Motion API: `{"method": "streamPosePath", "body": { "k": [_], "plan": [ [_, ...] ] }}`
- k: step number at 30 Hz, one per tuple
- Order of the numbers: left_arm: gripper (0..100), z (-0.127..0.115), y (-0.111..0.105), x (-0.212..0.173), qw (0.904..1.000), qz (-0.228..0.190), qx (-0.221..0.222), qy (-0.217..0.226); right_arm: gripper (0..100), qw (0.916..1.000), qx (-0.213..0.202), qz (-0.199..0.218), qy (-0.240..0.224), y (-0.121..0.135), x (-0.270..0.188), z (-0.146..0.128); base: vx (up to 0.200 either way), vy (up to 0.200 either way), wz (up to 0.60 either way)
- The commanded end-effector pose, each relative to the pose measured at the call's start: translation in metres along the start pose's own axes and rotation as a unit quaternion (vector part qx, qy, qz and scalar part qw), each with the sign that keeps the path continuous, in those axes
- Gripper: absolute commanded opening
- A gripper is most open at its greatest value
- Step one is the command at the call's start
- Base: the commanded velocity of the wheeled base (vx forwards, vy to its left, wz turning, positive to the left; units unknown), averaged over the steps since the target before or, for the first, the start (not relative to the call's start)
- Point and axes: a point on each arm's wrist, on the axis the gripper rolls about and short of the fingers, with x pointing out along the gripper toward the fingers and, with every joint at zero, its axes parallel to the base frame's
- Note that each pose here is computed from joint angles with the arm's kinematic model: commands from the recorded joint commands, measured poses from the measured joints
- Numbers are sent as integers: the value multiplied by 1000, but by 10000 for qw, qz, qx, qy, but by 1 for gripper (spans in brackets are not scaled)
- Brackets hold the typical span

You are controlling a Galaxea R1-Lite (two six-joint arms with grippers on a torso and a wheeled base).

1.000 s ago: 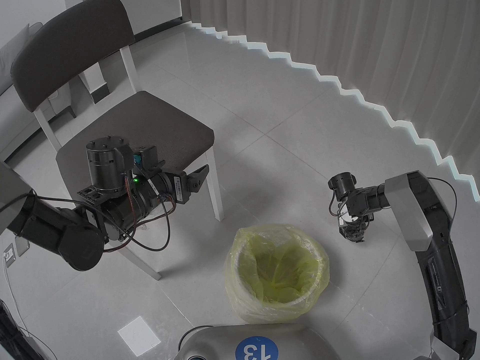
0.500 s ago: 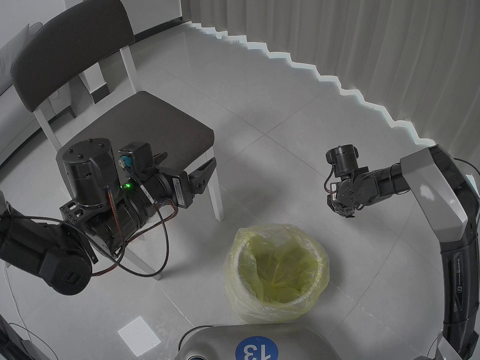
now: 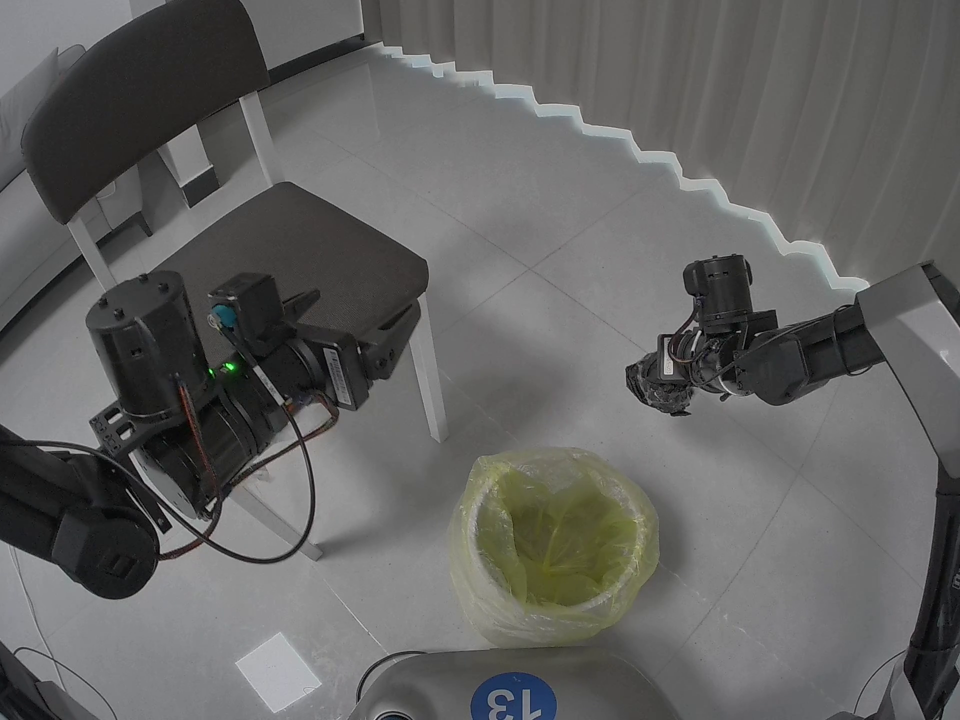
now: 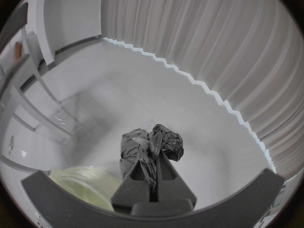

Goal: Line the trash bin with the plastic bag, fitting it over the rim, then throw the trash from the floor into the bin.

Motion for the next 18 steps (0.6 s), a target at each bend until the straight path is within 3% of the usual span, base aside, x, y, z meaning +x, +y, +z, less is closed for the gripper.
{"method": "streamPosePath", "body": {
  "k": [1, 10, 12, 18],
  "plan": [
    [100, 24, 22, -2, 9982, 386, 145, -427, 0, 9977, 96, 505, -442, -9, -35, 9, 0, 0, 0],
    [100, 39, 44, -4, 9927, 925, 239, -731, 0, 9924, -1, 866, -877, -7, -63, 1, 0, 0, 0],
    [100, 37, 51, -15, 9890, 1237, 151, -792, 0, 9902, -23, 1040, -927, -3, -79, -8, 0, 0, 0],
    [100, 31, 47, -30, 9868, 1205, -15, -1082, 0, 9820, -18, 1370, -1301, 10, -97, -22, 0, 0, 0]
  ]
}}
